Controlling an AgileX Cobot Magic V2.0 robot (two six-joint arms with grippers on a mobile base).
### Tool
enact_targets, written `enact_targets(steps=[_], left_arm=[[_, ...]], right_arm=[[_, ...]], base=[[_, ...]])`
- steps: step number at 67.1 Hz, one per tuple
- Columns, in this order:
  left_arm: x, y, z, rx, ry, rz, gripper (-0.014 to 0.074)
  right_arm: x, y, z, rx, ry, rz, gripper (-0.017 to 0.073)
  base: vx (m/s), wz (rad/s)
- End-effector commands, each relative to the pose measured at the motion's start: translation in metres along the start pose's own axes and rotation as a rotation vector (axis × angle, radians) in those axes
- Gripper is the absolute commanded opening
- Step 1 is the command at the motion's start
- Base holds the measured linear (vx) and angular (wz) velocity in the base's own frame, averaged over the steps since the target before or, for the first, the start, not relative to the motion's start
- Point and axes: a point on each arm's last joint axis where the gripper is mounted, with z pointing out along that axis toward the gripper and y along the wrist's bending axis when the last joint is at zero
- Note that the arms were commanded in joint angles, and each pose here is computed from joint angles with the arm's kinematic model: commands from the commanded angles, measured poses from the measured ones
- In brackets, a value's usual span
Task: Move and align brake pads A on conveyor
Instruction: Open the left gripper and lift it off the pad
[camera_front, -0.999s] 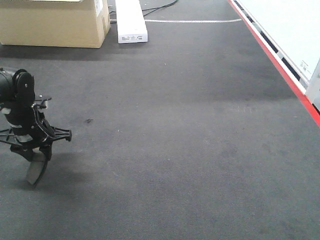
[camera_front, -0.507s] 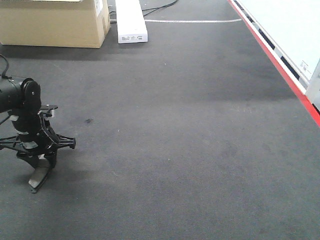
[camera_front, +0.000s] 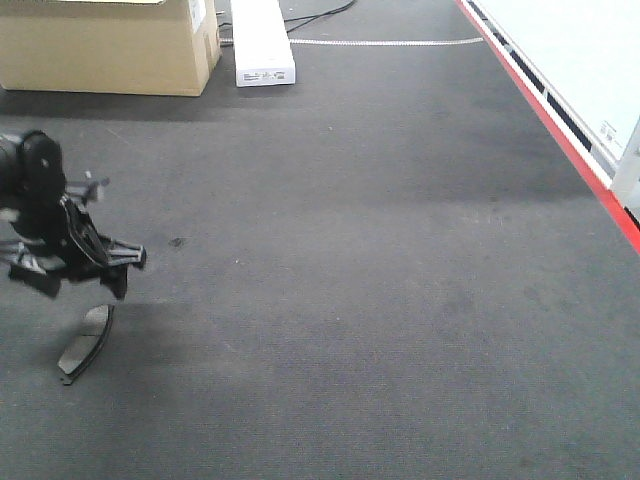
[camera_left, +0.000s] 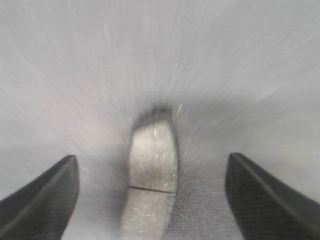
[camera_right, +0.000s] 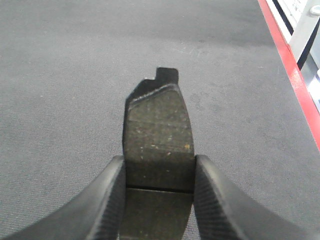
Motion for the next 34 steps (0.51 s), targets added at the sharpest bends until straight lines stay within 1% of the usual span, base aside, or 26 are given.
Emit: enact_targets(steps=[1,13,16,25,34], left_arm=[[-0.006,0.004,-0.058,0.0,-0.212,0.043,0.0575],[0.004,0.008,-0.12,-0.008,-0.407,0.128,0.0543],[0.01,0.009,-0.138,-0.011,-0.458,0.143,0.0538],[0.031,0.012,-0.177,-0.012,-0.59,0.141,0.0538],[0.062,0.015,-0.197,-0.008,-0.708,0.137,0.0538]], right_arm=[[-0.018,-0.002,-0.005,0.016,-0.118,-0.014,-0.0007],[-0.018,-0.002,-0.005,0.016,-0.118,-0.014,-0.0007],[-0.018,-0.002,-0.005,0.016,-0.118,-0.014,-0.0007],[-0.018,-0.002,-0.005,0.016,-0.118,-0.014,-0.0007],[-0.018,-0.002,-0.005,0.016,-0.118,-0.014,-0.0007]], base=[[0.0,0.0],[0.0,0.0],[0.0,0.0],[0.0,0.0],[0.0,0.0]])
